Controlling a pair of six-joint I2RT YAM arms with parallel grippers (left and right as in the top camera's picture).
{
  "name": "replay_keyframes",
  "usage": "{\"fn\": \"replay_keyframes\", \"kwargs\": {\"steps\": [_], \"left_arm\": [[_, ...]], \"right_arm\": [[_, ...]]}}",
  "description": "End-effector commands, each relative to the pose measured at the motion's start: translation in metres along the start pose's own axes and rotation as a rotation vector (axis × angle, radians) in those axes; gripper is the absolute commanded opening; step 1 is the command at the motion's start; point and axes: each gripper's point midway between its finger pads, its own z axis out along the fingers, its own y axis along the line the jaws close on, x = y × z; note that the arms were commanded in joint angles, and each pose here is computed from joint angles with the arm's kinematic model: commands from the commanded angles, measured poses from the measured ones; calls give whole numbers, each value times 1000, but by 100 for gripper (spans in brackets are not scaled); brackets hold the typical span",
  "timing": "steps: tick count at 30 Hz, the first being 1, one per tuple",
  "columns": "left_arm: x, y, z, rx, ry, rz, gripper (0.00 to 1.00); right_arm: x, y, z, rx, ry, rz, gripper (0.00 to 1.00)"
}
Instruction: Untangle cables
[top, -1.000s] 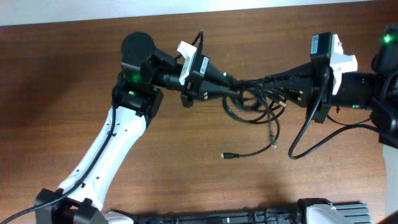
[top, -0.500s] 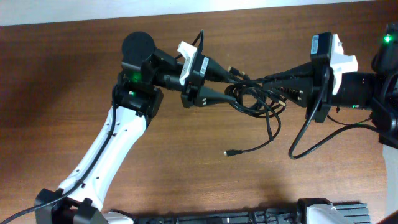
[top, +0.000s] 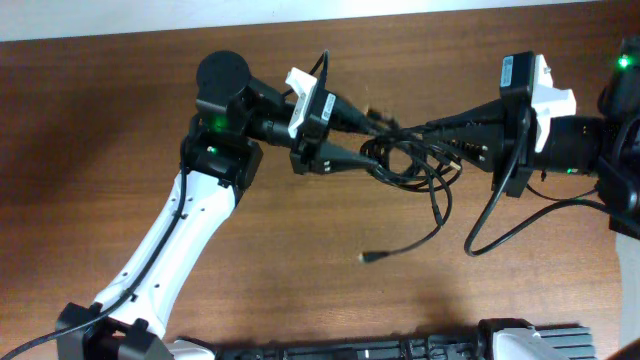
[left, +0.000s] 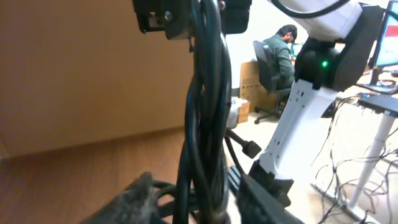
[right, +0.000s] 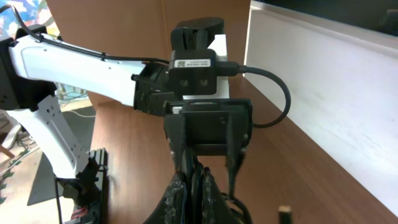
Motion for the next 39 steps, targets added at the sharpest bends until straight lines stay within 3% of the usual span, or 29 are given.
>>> {"fn": "replay_keyframes", "kwargs": {"steps": [1,6,8,11,15,21,24,26,29,31,32,37,39], "left_arm": [[-1,-3,0,11,0,6,57],[0,-3,-1,10,1,0,59],[0,-1,-3,2,1,0,49],[0,1,-8,-12,2,1,24],[0,2,-9,-15,2,1,23],[0,2,-9,-15,2,1,9],[0,2,-9,-14,2,1,18],[0,2,-9,-14,2,1,34],[0,1,-7,-8,2,0,52],[0,0,-4,-2,1,1,54],[-1,0,-3,-2,1,1,51],[-1,0,-3,-5,1,3,18],[-1,0,-3,-5,1,4,13]], "right_arm": [[-10,10,-3,-20,-26,-27,4],[-10,11,-3,-20,-26,-27,4],[-10,11,-3,-20,-26,-27,4],[-10,11,-3,-20,-26,-27,4],[-10,11,-3,-21,-26,-27,4],[-10,11,-3,-21,-26,-27,4],[-10,11,-3,-21,-26,-27,4],[-10,11,-3,-21,-26,-27,4],[-10,11,-3,-20,-26,-27,4],[-10,11,-3,-20,-26,-27,4],[-10,11,-3,-20,-26,-27,4],[-10,11,-3,-21,-26,-27,4],[-10,11,-3,-21,-26,-27,4]]}}
